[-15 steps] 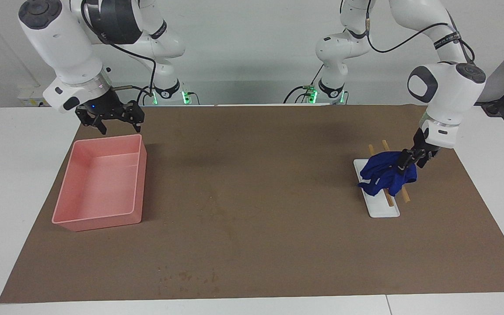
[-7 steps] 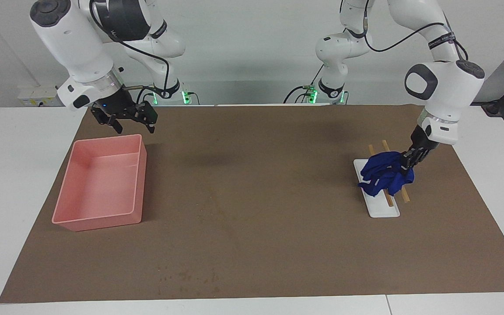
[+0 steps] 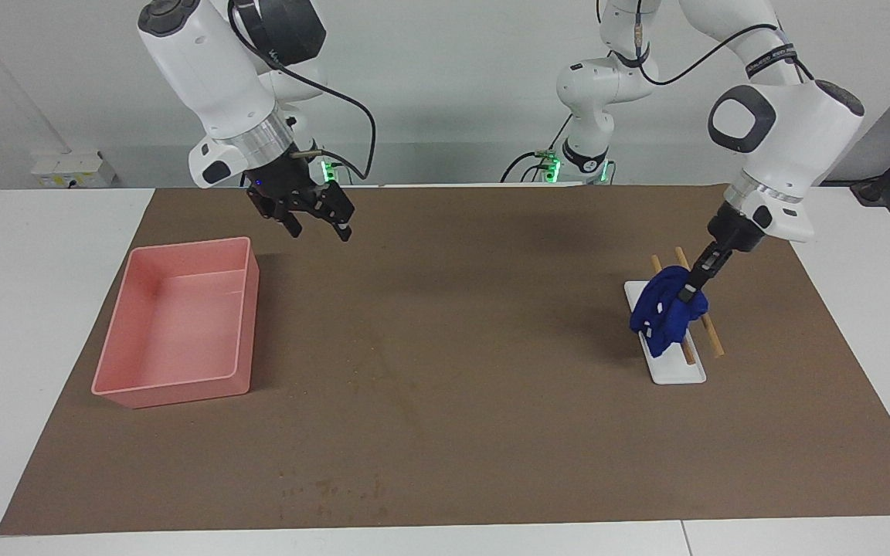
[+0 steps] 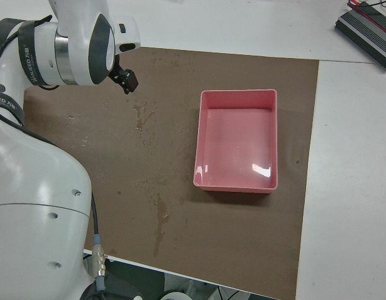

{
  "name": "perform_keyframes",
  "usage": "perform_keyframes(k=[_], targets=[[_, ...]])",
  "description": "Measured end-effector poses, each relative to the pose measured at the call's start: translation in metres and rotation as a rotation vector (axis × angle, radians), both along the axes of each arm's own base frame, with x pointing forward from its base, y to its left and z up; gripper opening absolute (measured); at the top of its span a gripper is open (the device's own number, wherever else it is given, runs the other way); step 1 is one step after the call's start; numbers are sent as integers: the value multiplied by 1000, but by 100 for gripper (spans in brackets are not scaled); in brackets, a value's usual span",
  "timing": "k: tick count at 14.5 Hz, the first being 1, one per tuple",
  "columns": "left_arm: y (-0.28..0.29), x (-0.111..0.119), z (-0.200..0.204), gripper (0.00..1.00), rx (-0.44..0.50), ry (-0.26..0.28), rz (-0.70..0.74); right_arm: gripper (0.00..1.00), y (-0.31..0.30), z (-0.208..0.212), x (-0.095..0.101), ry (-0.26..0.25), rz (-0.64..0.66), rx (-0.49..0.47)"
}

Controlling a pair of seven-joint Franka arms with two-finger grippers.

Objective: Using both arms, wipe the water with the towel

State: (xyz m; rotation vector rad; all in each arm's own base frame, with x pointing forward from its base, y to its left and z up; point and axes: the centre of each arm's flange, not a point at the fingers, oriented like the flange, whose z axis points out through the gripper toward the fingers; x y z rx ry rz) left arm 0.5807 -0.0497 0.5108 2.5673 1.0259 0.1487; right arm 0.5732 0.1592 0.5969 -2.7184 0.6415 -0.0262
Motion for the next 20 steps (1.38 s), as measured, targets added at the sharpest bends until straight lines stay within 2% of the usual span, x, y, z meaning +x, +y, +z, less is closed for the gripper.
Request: perform_keyframes(k=[4,7,10,13,17,20], targets=[[-106,-19,26,15,-121,158,309,100,40,0,2,22,-275,225],[-162,-37,32,15,-181,262,513,100,90,-14,-6,38,-467,357],[-202,-52,37,15,-244,335,597,100,114,-34,-14,135,-609,489],[-227,-61,43,15,-303,347,620,100,111,-56,-7,250,-696,571],[-244,-63,56,15,-374,302,656,100,127,-103,-1,375,-754,603],[-255,-64,67,15,-431,262,676,100,150,-130,-5,388,-762,588]])
